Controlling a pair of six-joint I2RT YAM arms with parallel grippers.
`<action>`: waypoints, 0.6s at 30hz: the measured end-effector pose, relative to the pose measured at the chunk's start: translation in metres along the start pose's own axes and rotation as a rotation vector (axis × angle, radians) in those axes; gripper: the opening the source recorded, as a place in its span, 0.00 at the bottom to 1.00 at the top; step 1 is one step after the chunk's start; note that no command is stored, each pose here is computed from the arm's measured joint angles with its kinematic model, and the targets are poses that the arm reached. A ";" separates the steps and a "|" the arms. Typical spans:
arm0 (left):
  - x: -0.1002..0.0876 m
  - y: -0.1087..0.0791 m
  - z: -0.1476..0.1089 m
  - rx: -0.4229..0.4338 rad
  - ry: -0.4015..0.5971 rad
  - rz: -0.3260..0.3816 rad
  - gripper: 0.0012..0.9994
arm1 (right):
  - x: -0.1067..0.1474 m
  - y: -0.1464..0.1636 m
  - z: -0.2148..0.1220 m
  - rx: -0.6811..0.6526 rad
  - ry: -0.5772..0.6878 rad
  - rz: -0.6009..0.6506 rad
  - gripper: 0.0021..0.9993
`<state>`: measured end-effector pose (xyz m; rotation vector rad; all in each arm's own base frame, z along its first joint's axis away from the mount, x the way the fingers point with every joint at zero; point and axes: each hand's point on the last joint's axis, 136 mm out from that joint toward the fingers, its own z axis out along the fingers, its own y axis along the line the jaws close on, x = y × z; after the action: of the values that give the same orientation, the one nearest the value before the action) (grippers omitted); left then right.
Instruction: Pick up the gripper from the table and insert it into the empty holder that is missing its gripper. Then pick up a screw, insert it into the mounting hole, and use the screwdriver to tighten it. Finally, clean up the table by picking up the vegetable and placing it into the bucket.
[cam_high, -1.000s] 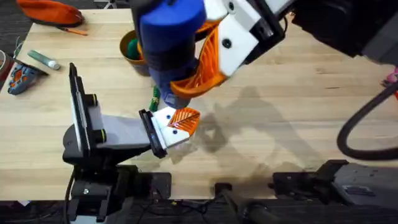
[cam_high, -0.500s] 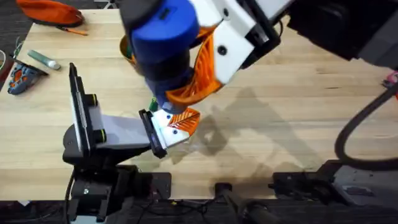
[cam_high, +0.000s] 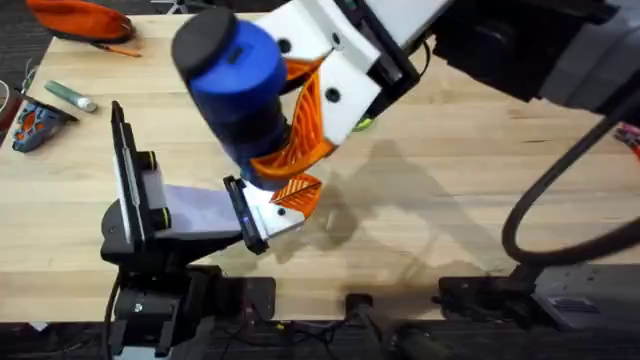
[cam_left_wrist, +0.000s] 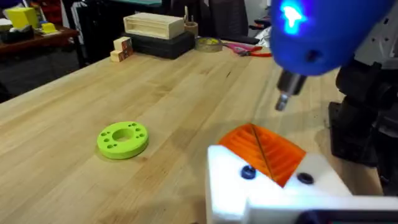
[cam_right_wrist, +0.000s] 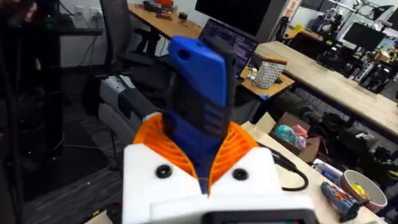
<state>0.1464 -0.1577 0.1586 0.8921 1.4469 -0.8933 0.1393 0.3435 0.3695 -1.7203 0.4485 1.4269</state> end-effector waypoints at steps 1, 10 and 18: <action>0.000 0.000 0.000 0.000 0.000 0.000 0.01 | 0.000 0.000 0.001 -0.004 -0.002 -0.001 0.01; 0.000 0.000 0.000 0.000 0.000 0.000 0.01 | 0.020 -0.006 0.004 -0.010 -0.003 0.037 0.01; 0.000 0.000 0.000 0.000 0.000 0.000 0.01 | 0.023 -0.007 0.004 -0.010 -0.003 0.040 0.01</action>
<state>0.1464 -0.1577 0.1586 0.8921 1.4469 -0.8933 0.1483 0.3555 0.3506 -1.7257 0.4782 1.4621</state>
